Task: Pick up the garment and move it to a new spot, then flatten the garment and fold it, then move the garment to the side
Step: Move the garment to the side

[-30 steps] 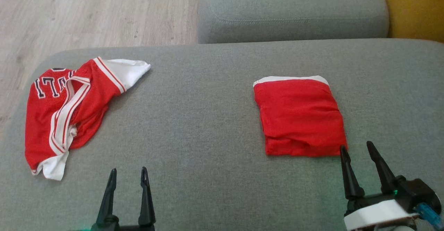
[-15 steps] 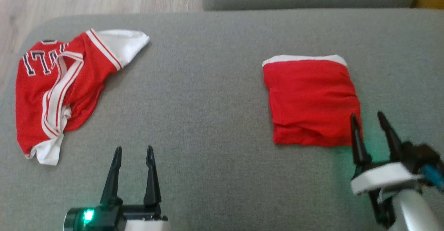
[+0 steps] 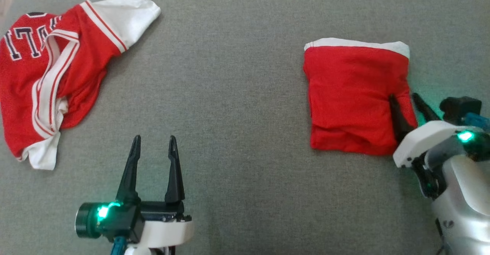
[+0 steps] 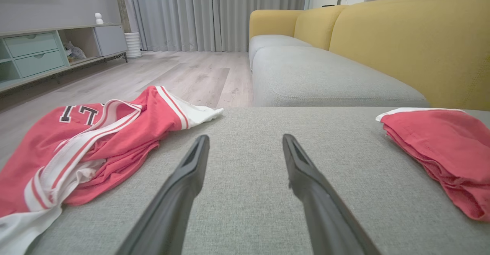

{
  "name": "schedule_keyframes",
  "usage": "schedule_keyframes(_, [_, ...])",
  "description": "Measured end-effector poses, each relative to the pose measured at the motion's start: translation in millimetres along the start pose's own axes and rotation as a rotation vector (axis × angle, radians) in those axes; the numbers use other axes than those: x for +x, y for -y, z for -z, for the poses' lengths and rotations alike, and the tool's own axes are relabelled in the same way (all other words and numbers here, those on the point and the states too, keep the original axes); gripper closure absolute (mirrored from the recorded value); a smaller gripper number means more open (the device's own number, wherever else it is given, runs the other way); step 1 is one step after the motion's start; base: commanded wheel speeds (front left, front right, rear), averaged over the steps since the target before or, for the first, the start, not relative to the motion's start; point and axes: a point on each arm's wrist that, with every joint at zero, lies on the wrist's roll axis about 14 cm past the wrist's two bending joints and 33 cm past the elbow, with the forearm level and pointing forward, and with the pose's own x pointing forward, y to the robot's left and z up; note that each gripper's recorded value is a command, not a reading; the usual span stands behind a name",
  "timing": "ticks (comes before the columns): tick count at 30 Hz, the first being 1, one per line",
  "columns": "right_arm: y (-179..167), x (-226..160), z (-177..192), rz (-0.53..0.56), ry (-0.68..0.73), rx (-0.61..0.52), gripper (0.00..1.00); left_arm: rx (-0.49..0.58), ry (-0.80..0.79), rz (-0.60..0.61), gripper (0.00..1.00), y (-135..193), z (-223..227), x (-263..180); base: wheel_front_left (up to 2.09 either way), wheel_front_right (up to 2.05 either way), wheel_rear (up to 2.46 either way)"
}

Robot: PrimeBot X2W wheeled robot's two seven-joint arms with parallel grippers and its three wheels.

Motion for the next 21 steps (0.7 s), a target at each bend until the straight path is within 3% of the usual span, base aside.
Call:
schedule_keyframes(1, [-5,2,6,-0.017,-0.025,0.022,1.0,0.0,-0.002,0.003,0.0,1,1,2,0.0,0.0,0.0])
schedule_keyframes(6, [2,3,-7,-0.04,0.003,0.032,1.0,-0.005,-0.001,0.035,0.0,11,3,14,0.0,0.0,0.0])
schedule_keyframes(12, [88,-20,-26,0.098,0.0,-0.114,1.0,-0.013,0.016,0.13,0.0,38,4,37,0.0,0.0,0.0])
schedule_keyframes(21, [189,-33,-57,0.293,-0.051,-0.269,1.0,-0.038,0.026,0.29,0.0,86,24,92,0.0,0.0,0.0])
